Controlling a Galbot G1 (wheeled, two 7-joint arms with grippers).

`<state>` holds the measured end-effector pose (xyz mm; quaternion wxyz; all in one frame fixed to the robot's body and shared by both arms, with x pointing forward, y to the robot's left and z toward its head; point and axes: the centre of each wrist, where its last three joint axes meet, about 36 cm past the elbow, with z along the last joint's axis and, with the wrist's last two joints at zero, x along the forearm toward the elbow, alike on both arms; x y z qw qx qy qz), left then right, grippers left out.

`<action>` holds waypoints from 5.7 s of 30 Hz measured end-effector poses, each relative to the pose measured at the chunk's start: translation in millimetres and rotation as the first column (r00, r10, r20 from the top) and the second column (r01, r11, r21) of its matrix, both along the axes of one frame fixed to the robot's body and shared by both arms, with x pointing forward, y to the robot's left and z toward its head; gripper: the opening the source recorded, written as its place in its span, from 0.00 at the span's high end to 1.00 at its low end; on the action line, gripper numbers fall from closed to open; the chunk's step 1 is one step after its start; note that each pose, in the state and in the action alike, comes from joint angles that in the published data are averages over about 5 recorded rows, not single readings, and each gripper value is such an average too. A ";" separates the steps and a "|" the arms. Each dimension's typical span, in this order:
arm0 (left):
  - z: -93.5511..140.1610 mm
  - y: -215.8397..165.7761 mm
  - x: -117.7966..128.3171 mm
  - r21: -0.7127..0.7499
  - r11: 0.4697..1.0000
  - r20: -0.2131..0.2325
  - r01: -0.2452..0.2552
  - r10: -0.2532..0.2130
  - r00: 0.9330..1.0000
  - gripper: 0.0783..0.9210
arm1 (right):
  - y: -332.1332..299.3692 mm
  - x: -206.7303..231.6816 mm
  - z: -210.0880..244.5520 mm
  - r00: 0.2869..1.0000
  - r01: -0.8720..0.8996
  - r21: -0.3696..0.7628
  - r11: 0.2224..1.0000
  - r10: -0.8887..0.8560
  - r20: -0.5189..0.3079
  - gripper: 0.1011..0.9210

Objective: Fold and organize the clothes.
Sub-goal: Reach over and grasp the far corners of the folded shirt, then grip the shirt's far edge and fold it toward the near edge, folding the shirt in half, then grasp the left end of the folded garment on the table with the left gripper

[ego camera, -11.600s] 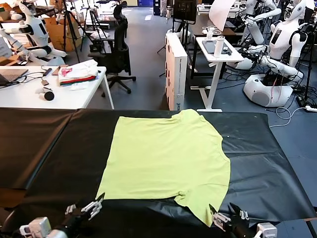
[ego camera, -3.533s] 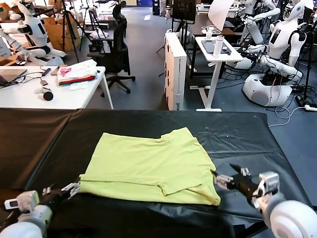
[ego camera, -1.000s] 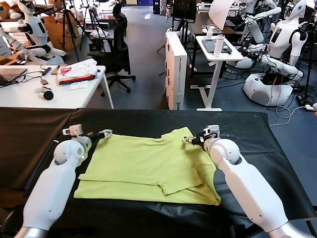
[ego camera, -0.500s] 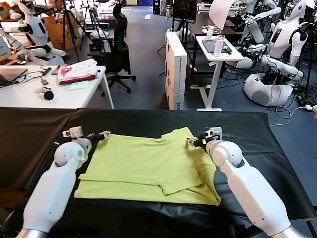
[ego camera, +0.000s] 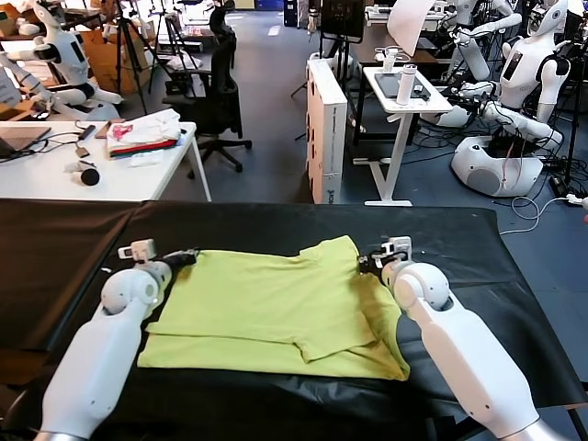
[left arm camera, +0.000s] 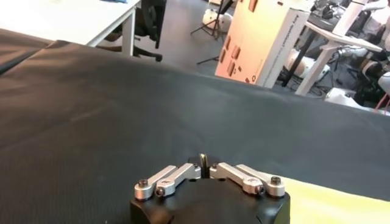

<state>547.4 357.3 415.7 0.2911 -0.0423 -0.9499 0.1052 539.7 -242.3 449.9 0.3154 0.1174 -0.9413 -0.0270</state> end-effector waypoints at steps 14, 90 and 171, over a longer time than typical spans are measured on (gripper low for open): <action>31.9 8.6 -45.5 -0.033 0.999 0.048 0.011 -0.009 0.999 0.91 | -18.8 -35.3 14.6 0.997 -0.003 0.049 0.999 -0.001 0.078 0.95; 46.3 39.1 -224.7 0.033 0.990 0.041 -0.139 0.137 0.990 0.02 | -47.4 -184.2 23.6 0.998 0.023 -0.012 1.000 -0.022 0.064 0.02; 30.3 52.6 -183.7 -0.133 0.990 0.010 -0.053 0.055 0.998 0.02 | -60.8 -224.0 -16.0 0.753 -0.158 0.002 0.987 0.119 0.647 0.02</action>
